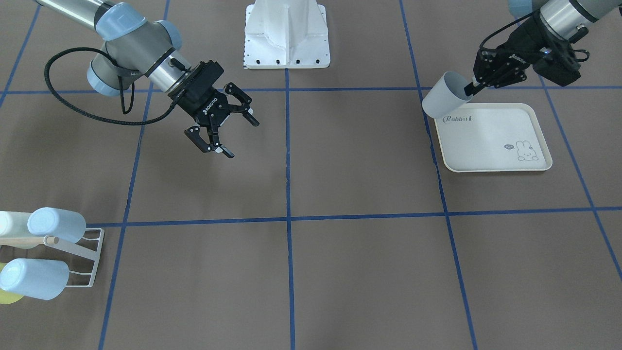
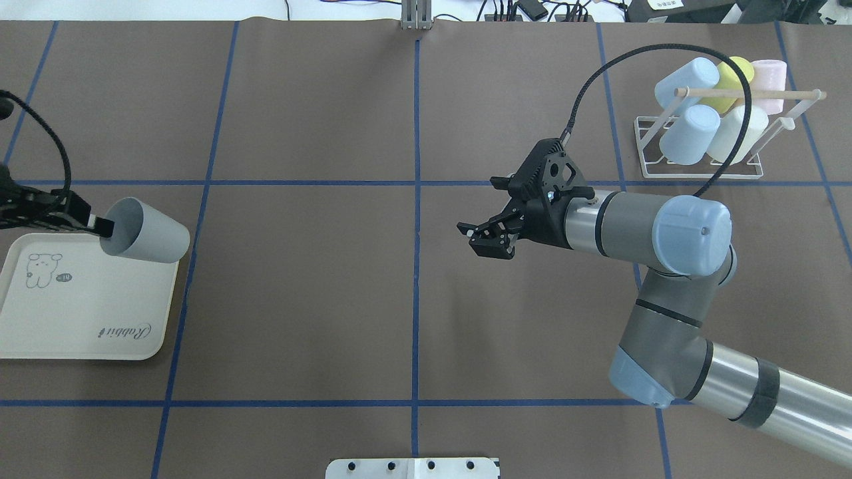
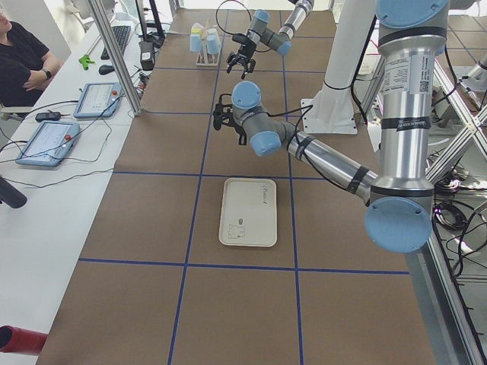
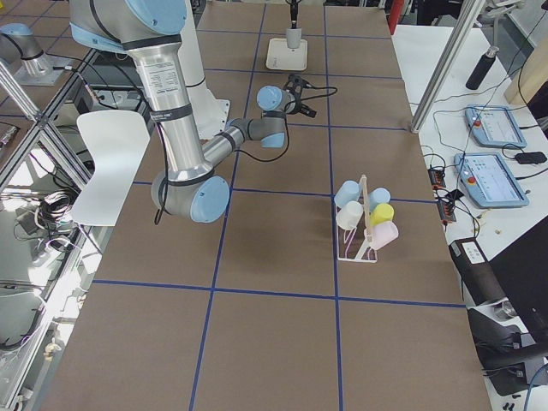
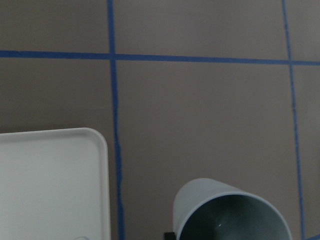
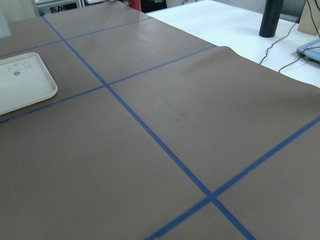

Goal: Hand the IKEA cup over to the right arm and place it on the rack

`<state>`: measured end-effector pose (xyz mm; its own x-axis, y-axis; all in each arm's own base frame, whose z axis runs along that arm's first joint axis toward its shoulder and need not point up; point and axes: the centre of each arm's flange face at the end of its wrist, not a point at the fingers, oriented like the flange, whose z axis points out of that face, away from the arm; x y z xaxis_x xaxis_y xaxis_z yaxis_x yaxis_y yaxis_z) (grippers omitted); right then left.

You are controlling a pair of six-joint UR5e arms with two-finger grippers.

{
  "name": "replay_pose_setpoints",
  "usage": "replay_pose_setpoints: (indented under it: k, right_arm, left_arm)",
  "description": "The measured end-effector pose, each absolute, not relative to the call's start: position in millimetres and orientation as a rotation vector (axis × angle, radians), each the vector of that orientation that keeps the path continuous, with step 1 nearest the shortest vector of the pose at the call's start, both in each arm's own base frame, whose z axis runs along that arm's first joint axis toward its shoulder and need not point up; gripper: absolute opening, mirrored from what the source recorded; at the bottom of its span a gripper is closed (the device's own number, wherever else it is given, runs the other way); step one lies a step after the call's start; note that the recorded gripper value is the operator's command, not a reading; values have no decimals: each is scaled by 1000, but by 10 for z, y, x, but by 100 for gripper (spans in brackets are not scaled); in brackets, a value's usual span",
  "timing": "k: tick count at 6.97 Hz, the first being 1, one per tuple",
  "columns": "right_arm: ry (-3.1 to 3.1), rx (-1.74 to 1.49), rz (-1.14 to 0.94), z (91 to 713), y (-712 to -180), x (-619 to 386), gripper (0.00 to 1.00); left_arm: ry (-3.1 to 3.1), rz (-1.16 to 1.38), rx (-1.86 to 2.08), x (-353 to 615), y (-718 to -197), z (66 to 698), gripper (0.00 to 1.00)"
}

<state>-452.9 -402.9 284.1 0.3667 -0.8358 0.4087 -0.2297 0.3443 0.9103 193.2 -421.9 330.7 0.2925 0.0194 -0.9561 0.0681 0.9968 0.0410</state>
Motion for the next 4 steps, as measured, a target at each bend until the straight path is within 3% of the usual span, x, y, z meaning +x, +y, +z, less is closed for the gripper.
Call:
replay_pose_setpoints:
  k: [4]
  right_arm:
    - [-1344, 1348, -534, 2855, -3660, -4692, 99]
  left_arm:
    - [1507, 13, -49, 2965, -4244, 2490, 0]
